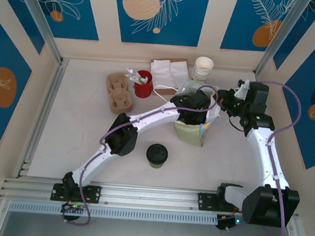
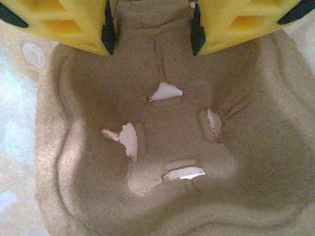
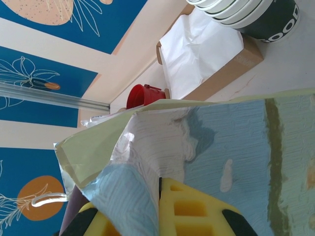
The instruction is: Pack the takeout coffee
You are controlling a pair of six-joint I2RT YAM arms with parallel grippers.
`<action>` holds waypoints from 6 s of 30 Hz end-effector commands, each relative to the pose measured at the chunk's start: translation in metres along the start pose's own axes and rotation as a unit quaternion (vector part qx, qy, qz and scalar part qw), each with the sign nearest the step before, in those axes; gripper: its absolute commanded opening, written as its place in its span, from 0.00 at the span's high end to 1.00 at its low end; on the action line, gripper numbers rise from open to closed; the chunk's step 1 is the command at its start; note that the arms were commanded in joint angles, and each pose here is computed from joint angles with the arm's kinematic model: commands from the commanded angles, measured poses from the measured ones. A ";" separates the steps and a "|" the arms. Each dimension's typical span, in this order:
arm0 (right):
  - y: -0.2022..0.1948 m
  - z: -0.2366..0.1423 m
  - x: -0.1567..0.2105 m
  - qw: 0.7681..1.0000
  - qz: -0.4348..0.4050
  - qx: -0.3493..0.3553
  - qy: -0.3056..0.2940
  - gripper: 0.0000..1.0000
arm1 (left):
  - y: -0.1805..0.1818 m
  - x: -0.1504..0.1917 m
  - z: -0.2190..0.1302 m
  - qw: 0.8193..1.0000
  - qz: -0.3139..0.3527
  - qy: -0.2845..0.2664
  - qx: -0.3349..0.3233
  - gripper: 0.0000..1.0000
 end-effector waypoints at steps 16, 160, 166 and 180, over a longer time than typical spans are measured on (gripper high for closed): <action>-0.010 0.003 -0.007 0.998 -0.011 0.058 0.014 1.00 | -0.033 -0.041 -0.166 0.995 -0.001 -0.070 0.069 0.45; 0.028 -0.023 -0.024 0.956 -0.208 0.147 0.146 0.32 | 0.066 0.198 -0.188 0.993 0.044 0.006 -0.109 0.23; 0.027 -0.025 -0.027 0.956 -0.208 0.148 0.143 0.32 | 0.070 0.202 -0.186 0.990 0.048 0.019 -0.128 0.30; 0.029 -0.026 -0.031 0.958 -0.205 0.146 0.140 0.32 | 0.068 0.210 -0.184 0.990 0.053 0.034 -0.129 0.24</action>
Point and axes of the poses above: each hand's point on the last joint's axis, 136 mm out from that joint toward the fingers, its own z axis out along the fingers, its own y axis along the line the jaws close on, x = y × z, the point moved 4 cm from there along -z, back along the fingers, and after that the axes turned 13 degrees about -z, right-handed, at the moved point
